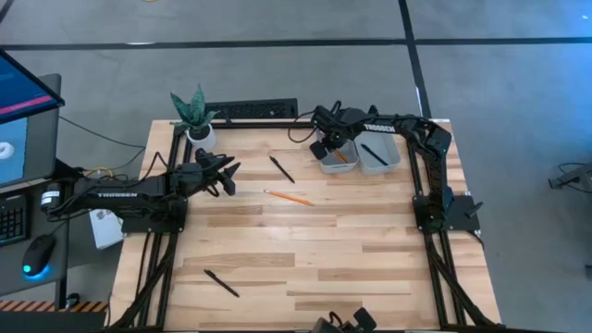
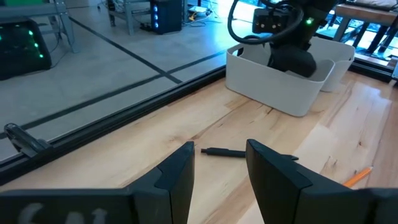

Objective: Sort pens & pencils
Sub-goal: Put the bottom yellow pencil into the left gray bin

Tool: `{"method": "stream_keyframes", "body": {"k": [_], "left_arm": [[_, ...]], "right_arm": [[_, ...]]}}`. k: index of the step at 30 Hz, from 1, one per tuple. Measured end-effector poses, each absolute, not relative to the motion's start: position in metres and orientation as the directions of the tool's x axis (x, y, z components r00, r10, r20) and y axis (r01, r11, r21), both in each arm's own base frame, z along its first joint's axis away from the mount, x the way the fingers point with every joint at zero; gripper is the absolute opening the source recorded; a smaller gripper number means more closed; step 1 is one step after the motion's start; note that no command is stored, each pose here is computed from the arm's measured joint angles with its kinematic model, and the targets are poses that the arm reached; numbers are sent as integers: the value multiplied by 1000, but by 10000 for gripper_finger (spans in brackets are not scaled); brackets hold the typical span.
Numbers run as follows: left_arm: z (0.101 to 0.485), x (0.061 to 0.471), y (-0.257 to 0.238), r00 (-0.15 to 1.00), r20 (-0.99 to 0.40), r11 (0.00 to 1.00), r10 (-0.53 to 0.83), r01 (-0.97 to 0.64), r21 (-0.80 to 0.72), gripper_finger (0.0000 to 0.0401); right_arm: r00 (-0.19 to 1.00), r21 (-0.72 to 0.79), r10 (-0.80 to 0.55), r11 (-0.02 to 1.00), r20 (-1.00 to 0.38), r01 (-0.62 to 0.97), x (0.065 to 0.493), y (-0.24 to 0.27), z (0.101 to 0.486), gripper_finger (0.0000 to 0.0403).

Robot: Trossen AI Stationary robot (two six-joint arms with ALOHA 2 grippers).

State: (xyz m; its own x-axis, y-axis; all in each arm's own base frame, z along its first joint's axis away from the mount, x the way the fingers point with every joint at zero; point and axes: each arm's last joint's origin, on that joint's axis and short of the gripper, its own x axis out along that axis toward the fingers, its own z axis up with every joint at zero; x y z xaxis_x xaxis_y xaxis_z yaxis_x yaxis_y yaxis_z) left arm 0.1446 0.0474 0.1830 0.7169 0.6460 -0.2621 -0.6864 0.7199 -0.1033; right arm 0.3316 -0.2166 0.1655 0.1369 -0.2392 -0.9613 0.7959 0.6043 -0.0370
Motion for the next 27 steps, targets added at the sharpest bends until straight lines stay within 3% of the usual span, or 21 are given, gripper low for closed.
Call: {"method": "stream_keyframes", "body": {"k": [27], "left_arm": [[183, 144, 48, 701, -259, 704, 664, -703, -97, 135]], "right_arm": [[137, -36, -240, 601, -961, 798, 331, -217, 166, 75]]}}
